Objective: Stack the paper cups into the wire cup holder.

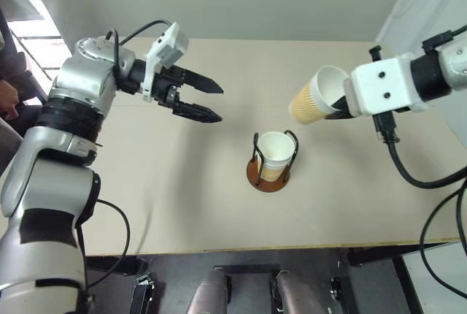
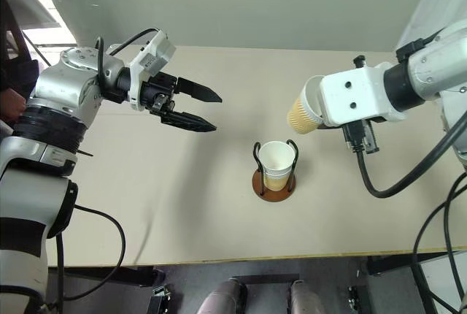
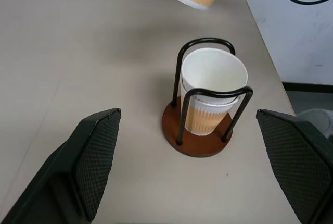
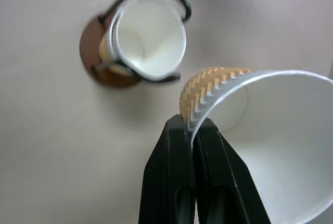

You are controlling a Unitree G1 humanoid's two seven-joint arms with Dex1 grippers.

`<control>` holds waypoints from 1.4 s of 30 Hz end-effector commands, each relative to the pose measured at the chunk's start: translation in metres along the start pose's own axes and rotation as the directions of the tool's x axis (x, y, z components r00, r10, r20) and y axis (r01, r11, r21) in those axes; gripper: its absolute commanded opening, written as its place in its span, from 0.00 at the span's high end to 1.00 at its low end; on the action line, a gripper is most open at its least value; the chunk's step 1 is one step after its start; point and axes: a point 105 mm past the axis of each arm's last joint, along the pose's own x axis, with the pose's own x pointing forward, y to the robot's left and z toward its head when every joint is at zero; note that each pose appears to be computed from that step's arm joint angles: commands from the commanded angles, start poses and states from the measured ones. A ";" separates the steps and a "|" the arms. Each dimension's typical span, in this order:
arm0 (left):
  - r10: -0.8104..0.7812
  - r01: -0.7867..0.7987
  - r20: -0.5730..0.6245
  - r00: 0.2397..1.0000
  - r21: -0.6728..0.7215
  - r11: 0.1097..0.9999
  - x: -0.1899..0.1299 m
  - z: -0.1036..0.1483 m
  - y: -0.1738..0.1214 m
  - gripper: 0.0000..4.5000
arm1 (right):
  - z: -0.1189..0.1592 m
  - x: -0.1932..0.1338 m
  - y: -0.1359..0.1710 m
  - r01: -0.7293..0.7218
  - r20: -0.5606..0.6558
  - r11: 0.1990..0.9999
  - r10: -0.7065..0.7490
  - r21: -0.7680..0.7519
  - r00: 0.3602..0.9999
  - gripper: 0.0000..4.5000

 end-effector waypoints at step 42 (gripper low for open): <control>-0.076 0.077 -0.024 0.997 0.048 0.996 -0.012 0.002 -0.021 0.00 | 0.026 0.065 0.025 -0.282 0.037 0.945 0.292 -0.168 0.956 0.99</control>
